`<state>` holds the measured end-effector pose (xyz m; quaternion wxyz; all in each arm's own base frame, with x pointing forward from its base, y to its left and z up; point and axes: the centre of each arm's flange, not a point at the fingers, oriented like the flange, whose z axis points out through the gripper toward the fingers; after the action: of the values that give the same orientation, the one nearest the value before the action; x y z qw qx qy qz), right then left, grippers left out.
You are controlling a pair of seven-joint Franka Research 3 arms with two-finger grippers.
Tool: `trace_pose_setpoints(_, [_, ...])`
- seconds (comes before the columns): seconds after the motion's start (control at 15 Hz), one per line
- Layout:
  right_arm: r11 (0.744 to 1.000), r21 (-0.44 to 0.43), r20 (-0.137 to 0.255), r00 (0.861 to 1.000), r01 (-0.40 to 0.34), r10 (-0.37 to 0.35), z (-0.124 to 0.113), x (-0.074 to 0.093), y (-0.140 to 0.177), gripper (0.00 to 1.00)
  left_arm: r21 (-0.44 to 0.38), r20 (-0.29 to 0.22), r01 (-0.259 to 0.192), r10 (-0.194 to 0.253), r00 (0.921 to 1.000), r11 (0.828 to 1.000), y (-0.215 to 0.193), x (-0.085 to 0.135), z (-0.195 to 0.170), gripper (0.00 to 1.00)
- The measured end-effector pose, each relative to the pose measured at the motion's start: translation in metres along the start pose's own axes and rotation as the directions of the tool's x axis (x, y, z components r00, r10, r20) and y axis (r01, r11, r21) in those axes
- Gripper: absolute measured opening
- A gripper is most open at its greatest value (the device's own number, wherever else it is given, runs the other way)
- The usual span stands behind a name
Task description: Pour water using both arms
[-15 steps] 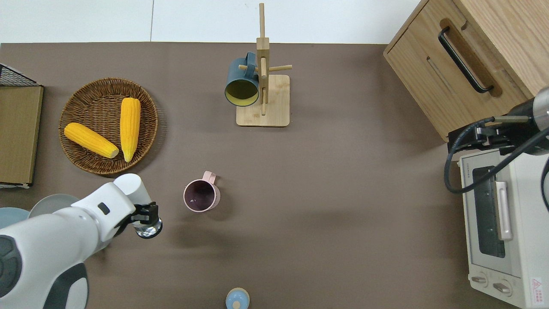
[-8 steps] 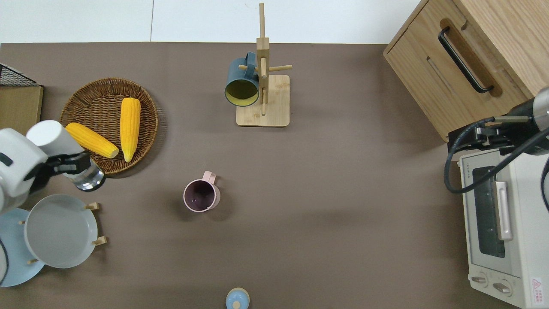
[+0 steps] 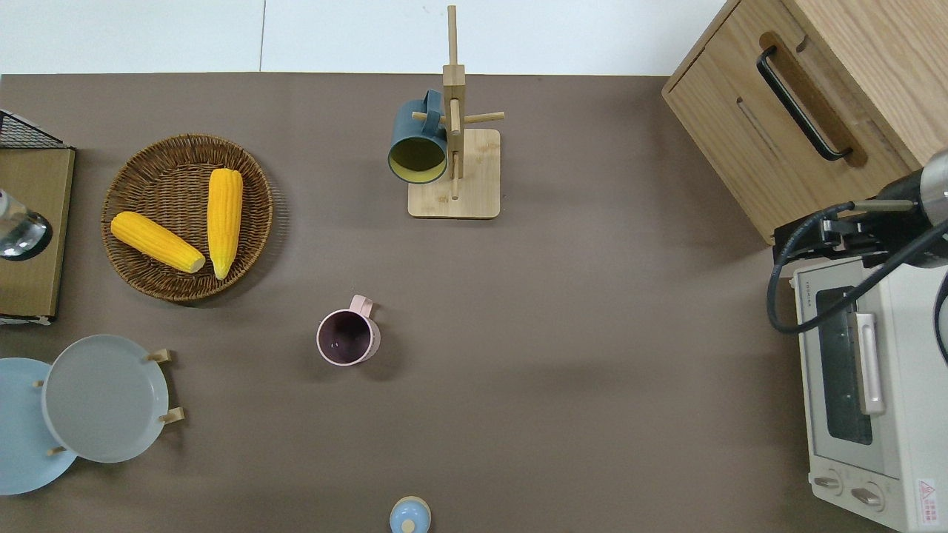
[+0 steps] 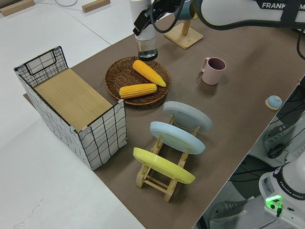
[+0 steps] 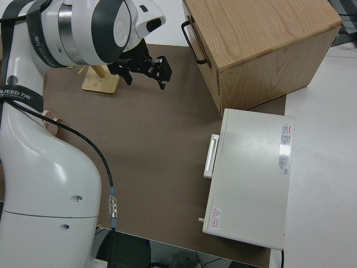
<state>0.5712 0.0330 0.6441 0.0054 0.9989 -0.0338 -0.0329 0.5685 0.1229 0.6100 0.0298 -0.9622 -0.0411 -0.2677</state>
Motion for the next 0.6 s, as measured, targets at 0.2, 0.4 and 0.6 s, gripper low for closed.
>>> trace_pose_setpoints(0.2, [1.000,0.000,0.000,1.000,0.000,0.000,0.000,0.000,0.000,1.00,-0.027,-0.052,0.015,-0.017,0.9985,1.000,-0.043,0.014,-0.012,0.63])
trace_pose_setpoints(0.4, [1.000,0.000,0.000,1.000,0.000,0.000,0.000,0.000,0.000,1.00,-0.031,-0.093,0.015,-0.018,0.9955,0.999,-0.085,0.022,-0.017,0.63])
trace_pose_setpoints(0.6, [1.000,0.000,0.000,1.000,0.000,0.000,0.000,0.000,0.000,1.00,-0.047,-0.154,0.009,-0.016,0.9880,0.999,-0.121,0.023,-0.009,0.63])
